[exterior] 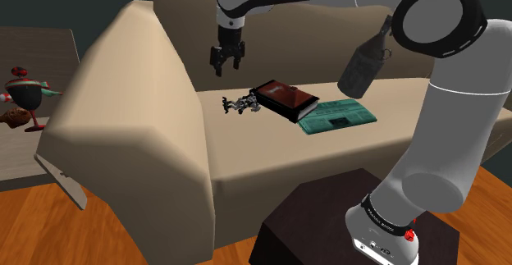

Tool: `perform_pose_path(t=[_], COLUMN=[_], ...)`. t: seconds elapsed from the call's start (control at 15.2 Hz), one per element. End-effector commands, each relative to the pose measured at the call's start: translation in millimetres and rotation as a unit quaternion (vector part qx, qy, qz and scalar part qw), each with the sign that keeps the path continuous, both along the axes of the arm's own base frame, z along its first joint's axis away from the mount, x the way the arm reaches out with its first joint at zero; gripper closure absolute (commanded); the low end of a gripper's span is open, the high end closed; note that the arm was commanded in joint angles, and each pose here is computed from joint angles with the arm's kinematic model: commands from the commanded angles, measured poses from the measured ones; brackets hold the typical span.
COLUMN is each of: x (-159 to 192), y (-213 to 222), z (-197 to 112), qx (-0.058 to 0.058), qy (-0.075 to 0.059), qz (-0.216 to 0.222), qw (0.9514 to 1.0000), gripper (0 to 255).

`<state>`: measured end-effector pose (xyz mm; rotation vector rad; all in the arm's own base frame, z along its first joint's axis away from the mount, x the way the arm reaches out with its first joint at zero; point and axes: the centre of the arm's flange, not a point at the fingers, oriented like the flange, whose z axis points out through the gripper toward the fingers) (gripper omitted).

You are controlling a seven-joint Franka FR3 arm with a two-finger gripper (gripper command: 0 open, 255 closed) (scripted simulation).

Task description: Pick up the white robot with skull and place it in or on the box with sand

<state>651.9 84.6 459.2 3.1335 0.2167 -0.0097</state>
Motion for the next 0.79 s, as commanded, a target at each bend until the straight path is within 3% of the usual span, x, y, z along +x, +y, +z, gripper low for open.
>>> perform_pose_path(t=[0.0,0.46,0.53,0.73], x=[-0.3,-0.2,-0.2,-0.2], y=[-1.1,-1.1,-1.1,-1.1], z=[-8.2,-8.2,-8.2,-8.2], qx=[0.0,0.0,0.0,0.0], qy=[0.0,0.0,0.0,0.0], qz=[0.0,0.0,0.0,0.0], qw=[1.0,1.0,1.0,1.0], gripper=[0,0,255,255])
